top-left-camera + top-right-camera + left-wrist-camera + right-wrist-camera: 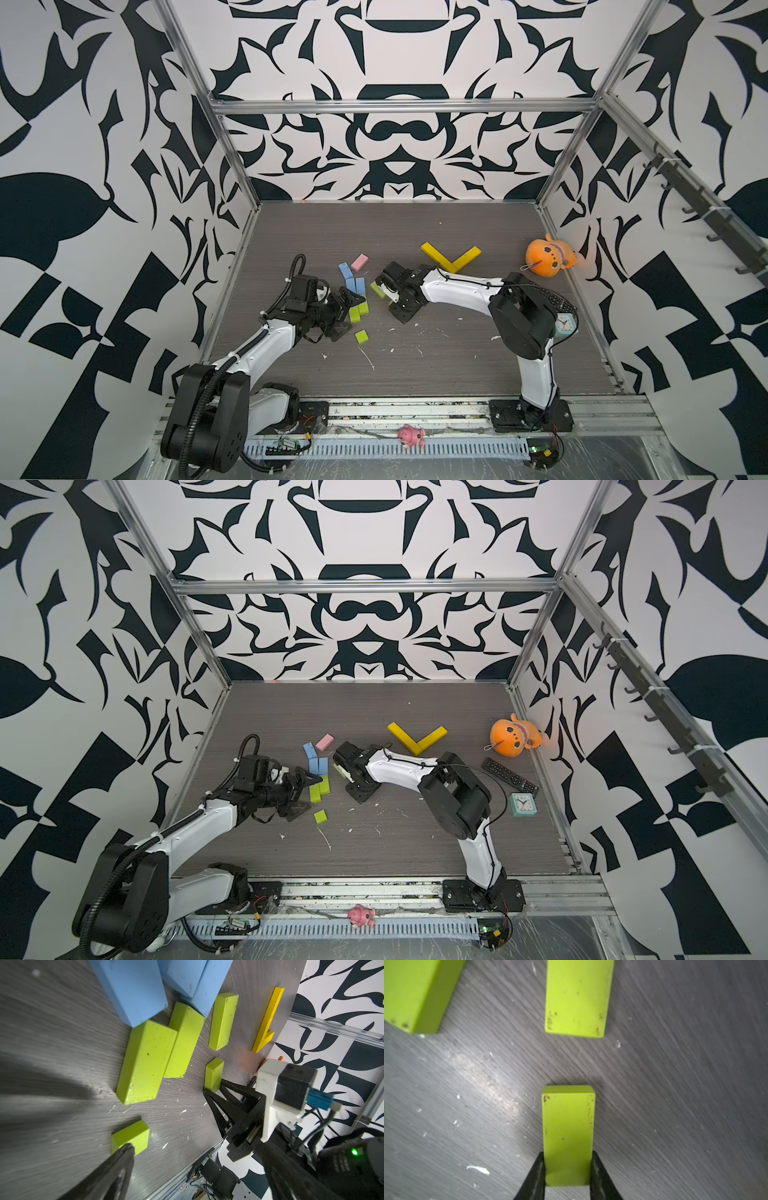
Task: Assemble the letter v with building blocks
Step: Assemble the building block at the center of the board.
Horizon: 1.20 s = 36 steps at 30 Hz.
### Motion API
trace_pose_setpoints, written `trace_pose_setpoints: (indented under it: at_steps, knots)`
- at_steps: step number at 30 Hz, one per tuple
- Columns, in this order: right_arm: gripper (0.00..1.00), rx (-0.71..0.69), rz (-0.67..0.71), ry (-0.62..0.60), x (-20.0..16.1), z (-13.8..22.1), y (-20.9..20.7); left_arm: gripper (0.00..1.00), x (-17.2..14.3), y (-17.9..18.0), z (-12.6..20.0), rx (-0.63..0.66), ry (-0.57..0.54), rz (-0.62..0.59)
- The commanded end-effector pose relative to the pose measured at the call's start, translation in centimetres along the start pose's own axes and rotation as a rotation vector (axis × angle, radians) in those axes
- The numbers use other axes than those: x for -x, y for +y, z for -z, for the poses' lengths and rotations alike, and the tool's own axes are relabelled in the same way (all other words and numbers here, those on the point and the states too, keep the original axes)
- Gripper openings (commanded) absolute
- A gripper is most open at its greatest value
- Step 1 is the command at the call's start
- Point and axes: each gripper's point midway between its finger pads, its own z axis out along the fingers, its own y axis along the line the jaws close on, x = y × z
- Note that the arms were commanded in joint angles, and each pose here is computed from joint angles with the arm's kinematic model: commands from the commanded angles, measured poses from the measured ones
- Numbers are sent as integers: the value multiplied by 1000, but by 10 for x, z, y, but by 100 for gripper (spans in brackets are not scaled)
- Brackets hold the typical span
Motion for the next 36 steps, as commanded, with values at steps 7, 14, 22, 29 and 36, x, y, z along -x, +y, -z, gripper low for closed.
trace_pose_setpoints:
  at_steps: [7, 14, 22, 29, 36]
  knots:
    - [30, 13, -14, -26, 15, 1, 4, 99, 1, 4, -2, 5, -6, 18]
    - [30, 2, -17, -15, 19, -4, 3, 99, 0, 6, -2, 7, -7, 19]
    - [30, -1, -15, 5, 18, -9, 3, 99, 0, 7, -2, 10, -6, 20]
    - [29, -2, -19, 19, 19, -14, 2, 99, -1, 8, -1, 11, -5, 21]
    - [30, -10, -31, 25, 18, -16, -1, 99, -2, 9, 0, 14, -6, 22]
